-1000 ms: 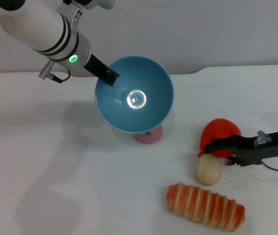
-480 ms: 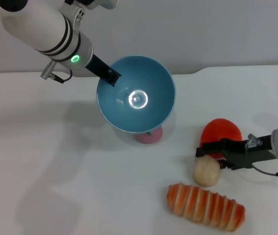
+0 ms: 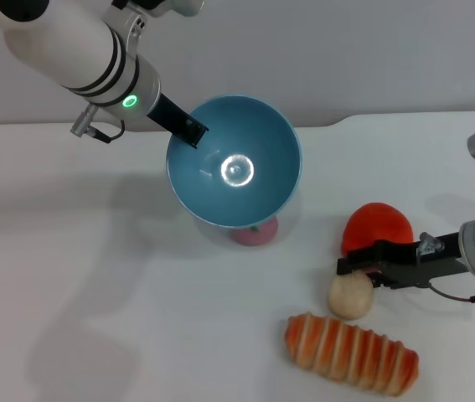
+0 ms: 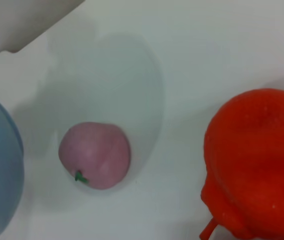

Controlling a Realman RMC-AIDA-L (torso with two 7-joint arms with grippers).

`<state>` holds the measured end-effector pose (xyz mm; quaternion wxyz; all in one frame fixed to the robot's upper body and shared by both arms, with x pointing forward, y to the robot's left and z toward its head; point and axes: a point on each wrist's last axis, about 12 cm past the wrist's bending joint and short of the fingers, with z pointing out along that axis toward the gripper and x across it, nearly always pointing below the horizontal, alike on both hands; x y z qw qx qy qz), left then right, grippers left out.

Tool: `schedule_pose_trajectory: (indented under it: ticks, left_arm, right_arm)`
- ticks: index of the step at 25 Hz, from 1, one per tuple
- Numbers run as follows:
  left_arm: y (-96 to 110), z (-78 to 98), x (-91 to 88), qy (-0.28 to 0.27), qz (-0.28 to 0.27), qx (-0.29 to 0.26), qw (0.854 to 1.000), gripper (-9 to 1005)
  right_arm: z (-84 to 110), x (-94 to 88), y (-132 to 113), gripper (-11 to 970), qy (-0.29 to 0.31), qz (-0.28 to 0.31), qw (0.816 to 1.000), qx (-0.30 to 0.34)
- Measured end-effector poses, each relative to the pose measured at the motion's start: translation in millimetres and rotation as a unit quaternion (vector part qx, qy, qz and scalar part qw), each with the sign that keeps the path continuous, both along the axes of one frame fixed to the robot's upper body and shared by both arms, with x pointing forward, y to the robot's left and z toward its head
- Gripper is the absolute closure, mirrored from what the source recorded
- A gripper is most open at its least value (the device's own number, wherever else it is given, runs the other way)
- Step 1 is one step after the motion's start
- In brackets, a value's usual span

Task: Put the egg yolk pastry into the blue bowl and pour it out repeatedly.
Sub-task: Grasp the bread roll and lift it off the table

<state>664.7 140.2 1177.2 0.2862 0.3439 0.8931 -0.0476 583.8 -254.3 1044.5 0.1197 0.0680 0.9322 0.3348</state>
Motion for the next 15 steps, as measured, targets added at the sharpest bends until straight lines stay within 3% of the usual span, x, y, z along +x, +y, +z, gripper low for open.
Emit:
schedule_pose_trajectory:
  ticks: [9,15]
  left_arm:
    - [0.2,0.3,1.5,-0.005,0.002,-0.001,1.0,997]
    - [-0.8,0.5,1.7,-0.006,0.002,-0.004,1.0,997]
  right_arm:
    - [2.0,3.4,2.7,520,-0.011,0.024,0.999,-0.019]
    - [7.3,6.7,5.7,558,-0.047,0.06,0.997,-0.029]
